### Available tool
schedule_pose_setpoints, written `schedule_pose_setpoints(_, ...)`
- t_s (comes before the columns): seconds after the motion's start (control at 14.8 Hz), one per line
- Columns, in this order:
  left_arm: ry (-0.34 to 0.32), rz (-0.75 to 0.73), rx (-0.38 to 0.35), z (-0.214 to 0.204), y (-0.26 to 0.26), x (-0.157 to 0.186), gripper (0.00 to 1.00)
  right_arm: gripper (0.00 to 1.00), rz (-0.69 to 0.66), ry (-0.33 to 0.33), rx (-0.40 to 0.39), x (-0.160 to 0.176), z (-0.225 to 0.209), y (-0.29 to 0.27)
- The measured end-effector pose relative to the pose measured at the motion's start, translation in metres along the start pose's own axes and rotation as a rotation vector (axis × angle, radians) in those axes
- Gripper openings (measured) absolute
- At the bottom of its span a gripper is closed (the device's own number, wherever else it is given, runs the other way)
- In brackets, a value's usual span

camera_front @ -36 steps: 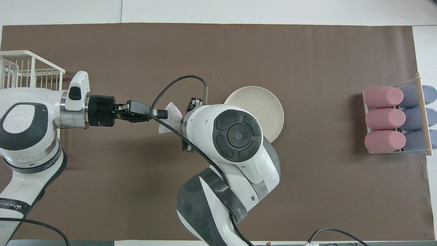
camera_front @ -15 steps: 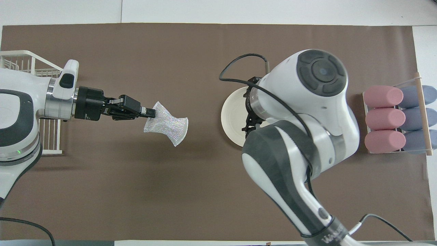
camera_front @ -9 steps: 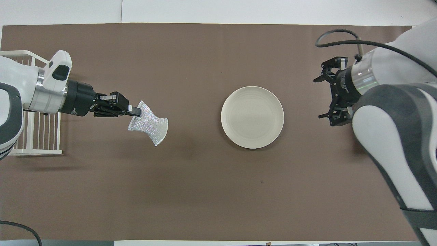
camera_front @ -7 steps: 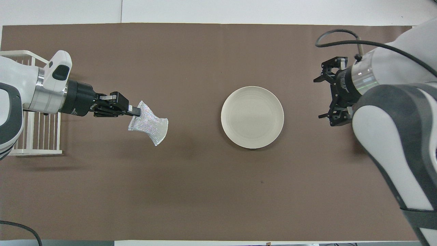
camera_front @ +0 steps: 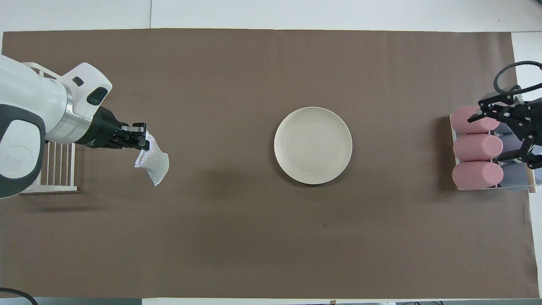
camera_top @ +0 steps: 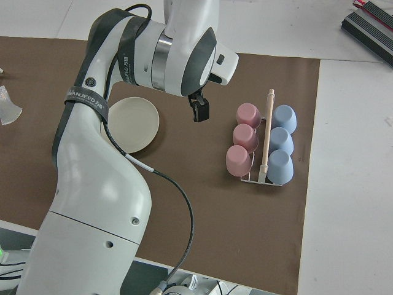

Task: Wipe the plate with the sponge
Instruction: 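Carry the sponge to the wire rack while the right gripper returns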

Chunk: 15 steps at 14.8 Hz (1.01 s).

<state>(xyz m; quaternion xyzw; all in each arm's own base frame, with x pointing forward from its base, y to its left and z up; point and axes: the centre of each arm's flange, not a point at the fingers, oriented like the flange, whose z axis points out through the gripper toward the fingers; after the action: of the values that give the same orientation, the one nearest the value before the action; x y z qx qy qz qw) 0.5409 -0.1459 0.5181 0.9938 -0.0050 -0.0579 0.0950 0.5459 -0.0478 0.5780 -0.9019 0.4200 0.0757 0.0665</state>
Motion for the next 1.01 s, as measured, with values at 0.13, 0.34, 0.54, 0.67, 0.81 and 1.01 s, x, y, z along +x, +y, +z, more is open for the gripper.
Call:
schedule_pose_setpoints(0.13, 0.004, 0.022, 0.113, 0.0, 0.0, -0.004, 0.02, 1.0, -0.115, 0.004, -0.015, -0.004, 0.0, -0.001)
schedule_pose_setpoints(0.34, 0.011, 0.042, 0.261, -0.003, -0.008, -0.008, 0.02, 1.0, -0.216, 0.014, -0.027, -0.006, -0.005, 0.002)
schedule_pose_setpoints(0.54, 0.01, 0.062, 0.408, -0.006, -0.015, -0.011, 0.02, 1.0, -0.27, -0.009, -0.046, -0.029, -0.011, -0.001)
schedule_pose_setpoints(0.67, 0.012, 0.076, 0.514, -0.009, -0.015, -0.016, 0.02, 1.0, -0.312, -0.007, -0.055, -0.048, -0.012, -0.013)
schedule_pose_setpoints(0.81, 0.02, 0.1, 0.629, -0.013, -0.011, -0.02, 0.02, 1.0, -0.322, -0.004, -0.056, -0.051, -0.012, -0.015)
schedule_pose_setpoints(1.01, 0.042, 0.124, 0.786, -0.019, -0.011, -0.024, 0.02, 1.0, -0.406, -0.001, -0.049, -0.038, -0.017, -0.004)
